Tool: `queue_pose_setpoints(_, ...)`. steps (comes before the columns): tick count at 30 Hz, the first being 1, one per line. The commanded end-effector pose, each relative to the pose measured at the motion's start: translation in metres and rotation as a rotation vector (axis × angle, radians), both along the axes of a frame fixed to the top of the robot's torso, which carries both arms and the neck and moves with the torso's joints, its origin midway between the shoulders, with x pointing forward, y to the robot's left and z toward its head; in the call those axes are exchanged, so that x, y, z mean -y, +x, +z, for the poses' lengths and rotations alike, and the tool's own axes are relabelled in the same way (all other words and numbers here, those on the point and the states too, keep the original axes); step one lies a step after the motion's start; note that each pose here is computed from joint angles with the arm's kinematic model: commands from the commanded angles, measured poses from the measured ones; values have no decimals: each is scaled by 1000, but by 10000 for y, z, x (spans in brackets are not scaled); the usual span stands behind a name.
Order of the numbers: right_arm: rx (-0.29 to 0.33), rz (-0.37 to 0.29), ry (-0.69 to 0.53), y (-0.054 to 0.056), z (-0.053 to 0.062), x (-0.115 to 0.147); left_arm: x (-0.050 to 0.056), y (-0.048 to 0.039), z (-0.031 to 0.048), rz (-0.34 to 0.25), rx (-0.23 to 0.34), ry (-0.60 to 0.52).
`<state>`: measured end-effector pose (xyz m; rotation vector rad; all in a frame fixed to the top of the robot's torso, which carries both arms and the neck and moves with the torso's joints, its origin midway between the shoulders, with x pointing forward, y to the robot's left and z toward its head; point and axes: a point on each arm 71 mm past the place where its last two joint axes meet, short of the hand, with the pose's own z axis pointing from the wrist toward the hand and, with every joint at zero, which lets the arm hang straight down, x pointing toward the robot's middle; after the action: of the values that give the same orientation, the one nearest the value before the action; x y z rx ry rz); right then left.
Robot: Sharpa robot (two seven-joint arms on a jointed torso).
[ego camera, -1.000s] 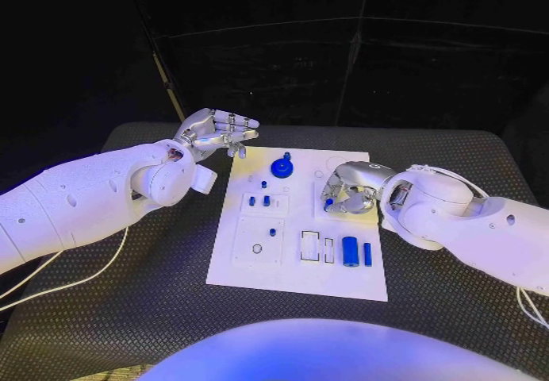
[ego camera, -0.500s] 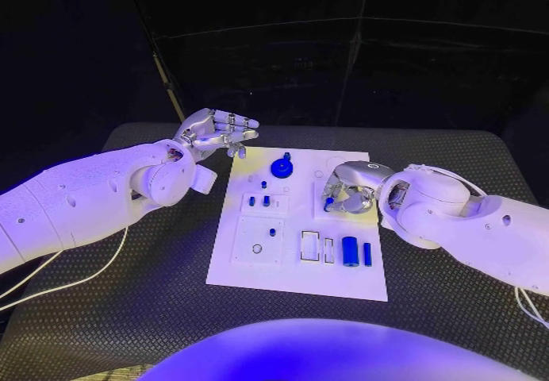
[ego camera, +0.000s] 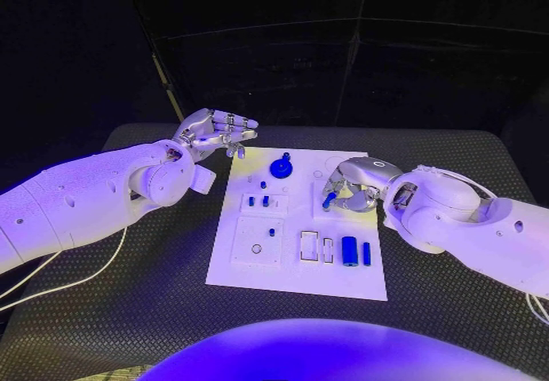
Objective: Assemble the parts on the task board
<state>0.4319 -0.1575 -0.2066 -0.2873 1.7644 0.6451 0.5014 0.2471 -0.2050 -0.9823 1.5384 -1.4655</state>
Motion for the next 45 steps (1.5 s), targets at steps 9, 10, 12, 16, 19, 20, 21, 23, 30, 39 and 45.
queue_pose_setpoints(9,18,50,187,-188,224,-153,1,6,10,-6,3,-8)
queue_pose_setpoints(10,10,64,197,-203,232,-206,2,6,10,-6,3,-8)
queue_pose_setpoints(12,-1,89,211,-221,237,-305,7,6,9,-6,3,-9)
queue_pose_setpoints(16,-11,153,230,-252,239,-559,18,7,9,-8,3,-10)
queue_pose_setpoints(19,-17,205,228,-288,196,-758,30,8,9,-10,3,-11)
queue_pose_setpoints(20,-20,218,226,-297,180,-807,34,8,9,-11,3,-11)
queue_pose_setpoints(21,-24,236,222,-314,149,-874,40,9,9,-12,3,-12)
queue_pose_setpoints(23,-33,261,211,-342,94,-961,51,9,9,-14,3,-13)
queue_pose_setpoints(30,-68,329,155,-425,-117,-1189,80,13,8,-19,3,-16)
queue_pose_setpoints(39,-98,362,88,-453,-321,-1293,100,17,6,-23,2,-17)
queue_pose_setpoints(45,-103,382,76,-472,-375,-1344,108,20,3,-25,2,-18)
